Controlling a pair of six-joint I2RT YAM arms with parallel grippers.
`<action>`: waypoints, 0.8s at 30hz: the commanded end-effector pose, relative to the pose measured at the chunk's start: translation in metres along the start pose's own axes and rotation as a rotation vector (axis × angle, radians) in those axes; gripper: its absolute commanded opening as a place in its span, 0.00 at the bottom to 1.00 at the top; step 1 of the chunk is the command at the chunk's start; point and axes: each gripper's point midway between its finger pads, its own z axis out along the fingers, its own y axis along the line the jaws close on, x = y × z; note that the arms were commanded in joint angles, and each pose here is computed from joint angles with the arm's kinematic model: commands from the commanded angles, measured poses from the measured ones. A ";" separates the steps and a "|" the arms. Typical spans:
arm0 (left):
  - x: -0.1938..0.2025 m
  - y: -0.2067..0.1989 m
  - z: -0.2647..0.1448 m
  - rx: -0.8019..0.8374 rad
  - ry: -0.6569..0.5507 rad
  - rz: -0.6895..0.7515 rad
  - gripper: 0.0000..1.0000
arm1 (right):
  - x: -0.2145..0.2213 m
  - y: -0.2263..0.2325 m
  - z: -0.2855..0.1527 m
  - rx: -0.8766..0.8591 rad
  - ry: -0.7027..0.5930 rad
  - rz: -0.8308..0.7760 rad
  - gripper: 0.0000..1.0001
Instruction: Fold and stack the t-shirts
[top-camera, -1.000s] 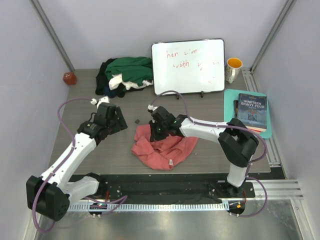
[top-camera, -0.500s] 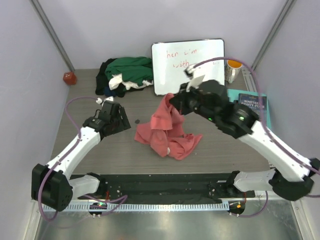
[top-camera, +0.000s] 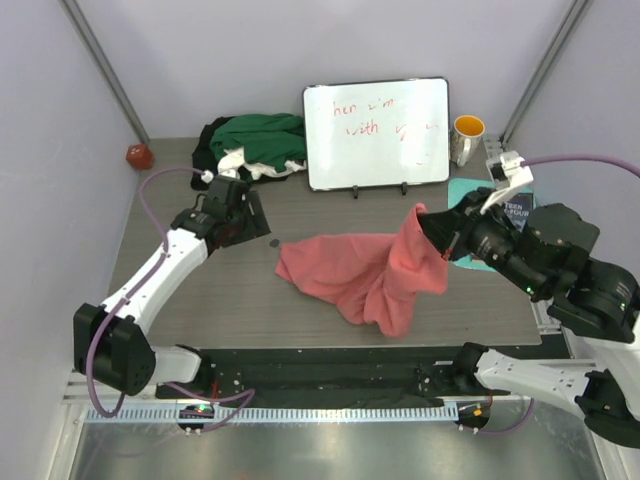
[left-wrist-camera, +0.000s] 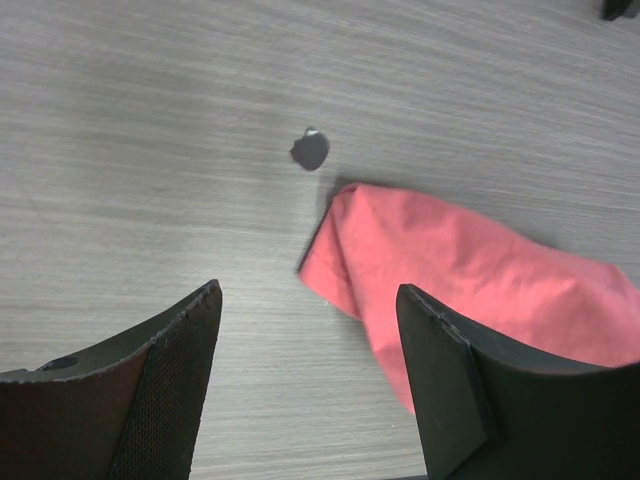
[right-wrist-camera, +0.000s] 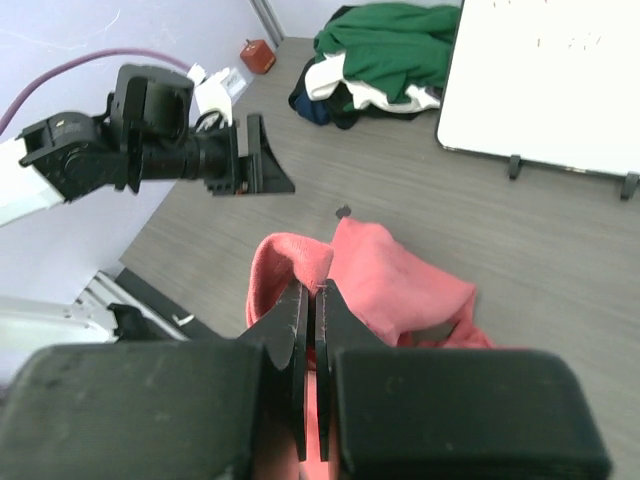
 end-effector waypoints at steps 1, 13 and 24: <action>-0.028 -0.028 0.002 0.083 -0.014 0.045 0.72 | 0.006 -0.013 -0.023 0.047 0.000 0.106 0.01; 0.023 -0.068 0.073 0.063 0.251 0.125 0.70 | 0.002 -0.038 -0.073 0.110 -0.061 0.221 0.01; 0.090 -0.068 0.098 0.023 0.371 0.160 0.69 | -0.021 -0.059 -0.088 0.217 -0.143 0.182 0.01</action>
